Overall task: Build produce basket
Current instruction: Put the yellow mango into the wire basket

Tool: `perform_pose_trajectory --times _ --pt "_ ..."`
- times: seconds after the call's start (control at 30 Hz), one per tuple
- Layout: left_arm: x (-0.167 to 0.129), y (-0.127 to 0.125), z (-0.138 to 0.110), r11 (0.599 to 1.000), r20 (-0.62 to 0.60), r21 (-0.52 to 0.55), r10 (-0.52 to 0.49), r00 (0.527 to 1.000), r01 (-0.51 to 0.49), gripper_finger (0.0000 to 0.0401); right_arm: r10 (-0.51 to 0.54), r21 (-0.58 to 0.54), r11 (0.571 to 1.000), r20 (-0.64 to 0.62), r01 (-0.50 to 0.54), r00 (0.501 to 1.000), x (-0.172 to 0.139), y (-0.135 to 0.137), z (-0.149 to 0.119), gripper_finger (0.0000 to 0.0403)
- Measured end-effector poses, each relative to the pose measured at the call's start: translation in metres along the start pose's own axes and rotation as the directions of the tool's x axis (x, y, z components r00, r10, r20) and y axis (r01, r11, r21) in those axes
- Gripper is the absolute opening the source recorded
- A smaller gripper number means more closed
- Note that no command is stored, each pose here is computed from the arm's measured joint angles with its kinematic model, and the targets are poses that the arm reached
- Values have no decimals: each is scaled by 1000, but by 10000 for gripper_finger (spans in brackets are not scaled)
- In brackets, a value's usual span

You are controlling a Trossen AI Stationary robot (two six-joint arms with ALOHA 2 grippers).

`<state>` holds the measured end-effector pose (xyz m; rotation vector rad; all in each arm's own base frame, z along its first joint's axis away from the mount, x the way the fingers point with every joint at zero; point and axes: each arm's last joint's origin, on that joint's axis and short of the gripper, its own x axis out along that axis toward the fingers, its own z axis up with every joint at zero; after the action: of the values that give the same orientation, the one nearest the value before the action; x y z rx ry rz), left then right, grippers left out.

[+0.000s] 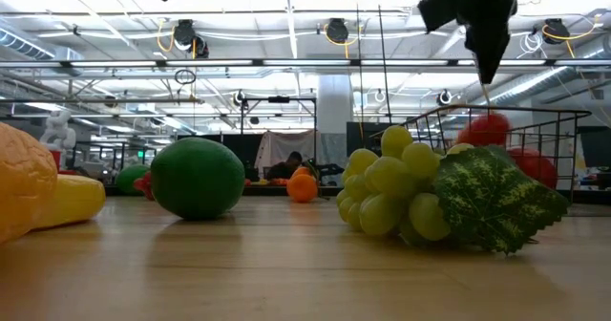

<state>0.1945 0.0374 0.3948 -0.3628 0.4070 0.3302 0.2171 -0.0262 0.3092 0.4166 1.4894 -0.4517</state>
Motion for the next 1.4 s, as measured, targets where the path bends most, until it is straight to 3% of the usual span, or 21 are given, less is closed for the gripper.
perform_pose_trajectory --times 0.27,0.43,0.57,0.73,0.8,0.9,1.0,1.07,1.2,1.27,1.4 --pt "-2 5 -18 996 -205 -82 6 979 -23 93 179 103 975 146 -195 973 -21 8 -14 358" --pt "-5 6 -28 986 -325 -164 -37 945 -18 93 254 216 925 258 -312 932 -30 18 -15 357" --pt "-5 7 -32 983 -367 -179 -33 930 -36 93 300 235 895 309 -378 903 -33 28 -12 357" --pt "0 6 -33 973 -382 -221 -31 924 -59 93 387 253 809 449 -530 805 -45 30 -3 357" --pt "5 4 -34 977 -400 -202 -23 916 -63 93 429 219 759 541 -614 723 -57 23 3 357" --pt "19 3 -38 986 -450 -144 10 893 -83 93 457 135 721 644 -679 614 -73 9 7 357" --pt "36 5 -42 987 -496 -119 34 867 -107 93 488 1 718 713 -696 504 -88 -6 9 357" --pt "48 5 -44 979 -536 -165 10 844 -116 93 494 -90 739 747 -668 446 -95 -17 9 357" --pt "65 -10 -53 930 -602 -344 -112 790 -131 93 507 -215 779 769 -589 390 -103 -33 7 357" --pt "70 -26 -59 902 -613 -407 -153 775 -144 93 539 -264 770 757 -580 370 -106 -39 3 357" --pt "74 -65 -71 867 -577 -479 -192 793 -139 93 619 -366 734 706 -572 344 -112 -44 -12 357"
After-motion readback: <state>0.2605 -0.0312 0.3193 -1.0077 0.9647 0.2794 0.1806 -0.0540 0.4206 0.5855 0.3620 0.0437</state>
